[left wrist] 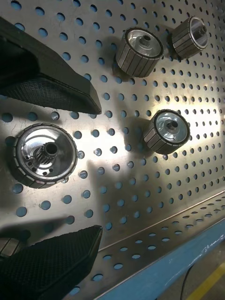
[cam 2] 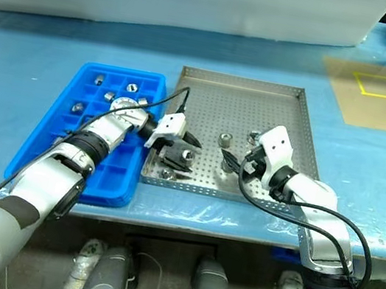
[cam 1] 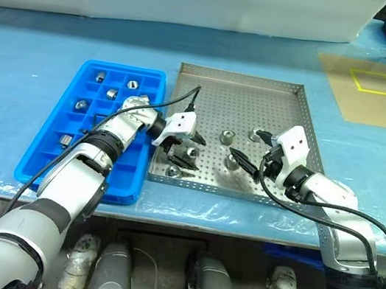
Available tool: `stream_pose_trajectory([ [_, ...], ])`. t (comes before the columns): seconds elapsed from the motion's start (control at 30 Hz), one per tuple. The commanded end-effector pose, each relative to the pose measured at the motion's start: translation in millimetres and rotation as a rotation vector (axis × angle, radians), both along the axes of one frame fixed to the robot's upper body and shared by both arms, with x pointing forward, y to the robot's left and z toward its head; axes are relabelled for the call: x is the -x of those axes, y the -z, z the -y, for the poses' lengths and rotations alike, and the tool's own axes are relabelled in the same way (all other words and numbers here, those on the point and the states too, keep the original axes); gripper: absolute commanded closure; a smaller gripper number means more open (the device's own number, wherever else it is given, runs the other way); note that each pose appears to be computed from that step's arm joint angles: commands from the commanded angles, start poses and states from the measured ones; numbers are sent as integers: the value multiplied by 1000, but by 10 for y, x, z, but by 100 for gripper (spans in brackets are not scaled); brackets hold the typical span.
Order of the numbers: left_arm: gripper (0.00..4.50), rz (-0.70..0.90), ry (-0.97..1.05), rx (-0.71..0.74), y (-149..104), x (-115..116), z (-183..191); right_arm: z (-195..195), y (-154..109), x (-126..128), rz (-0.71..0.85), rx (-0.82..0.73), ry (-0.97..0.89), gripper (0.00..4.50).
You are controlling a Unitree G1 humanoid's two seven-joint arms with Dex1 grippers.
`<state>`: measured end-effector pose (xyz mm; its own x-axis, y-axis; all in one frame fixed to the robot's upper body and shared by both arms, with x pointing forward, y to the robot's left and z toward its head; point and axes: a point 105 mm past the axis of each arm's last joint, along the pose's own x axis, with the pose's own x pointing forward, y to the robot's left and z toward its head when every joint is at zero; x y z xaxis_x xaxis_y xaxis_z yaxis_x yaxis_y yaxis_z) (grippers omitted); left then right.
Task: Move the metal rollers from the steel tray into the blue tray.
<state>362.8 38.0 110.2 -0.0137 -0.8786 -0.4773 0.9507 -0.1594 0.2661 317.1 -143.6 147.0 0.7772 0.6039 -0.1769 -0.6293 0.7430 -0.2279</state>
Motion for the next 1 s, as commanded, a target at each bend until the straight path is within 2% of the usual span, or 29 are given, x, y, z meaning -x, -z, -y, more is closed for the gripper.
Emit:
stream_pose_trajectory([
  [0.03, 48, 89, -9, -34, -60, -75, 9, 39, -152, 24, 56, -13, 13, 0],
  [0.23, 48, 73, -65, -116, 180, -102, 6, 30, -120, -14, 53, -11, 20, 0],
  [0.47, 48, 53, -88, -108, 233, -104, 38, 20, -110, -23, 56, -10, 28, 0],
  [0.57, 114, 23, -65, -90, 229, -65, 37, 34, -101, -27, 57, -6, 37, 0],
  [0.67, 211, 68, -83, -101, 234, -99, 40, 28, -95, -24, 55, -7, 36, 0],
  [0.7, 211, 69, -91, -94, 228, -108, 46, 25, -96, -27, 56, -8, 36, 0],
  [0.77, 262, 50, -81, -56, 178, -95, 64, 25, -101, -43, 59, -7, 40, 0],
  [0.8, 275, 54, -95, -48, 159, -114, 66, 23, -102, -50, 60, -8, 41, 0],
  [0.9, 276, 83, -103, -47, 131, -138, 47, 7, -106, -61, 61, -9, 36, 0],
  [1.0, 276, 98, -100, 14, 0, -152, 41, -18, -96, -72, 58, -9, 22, 0],
])
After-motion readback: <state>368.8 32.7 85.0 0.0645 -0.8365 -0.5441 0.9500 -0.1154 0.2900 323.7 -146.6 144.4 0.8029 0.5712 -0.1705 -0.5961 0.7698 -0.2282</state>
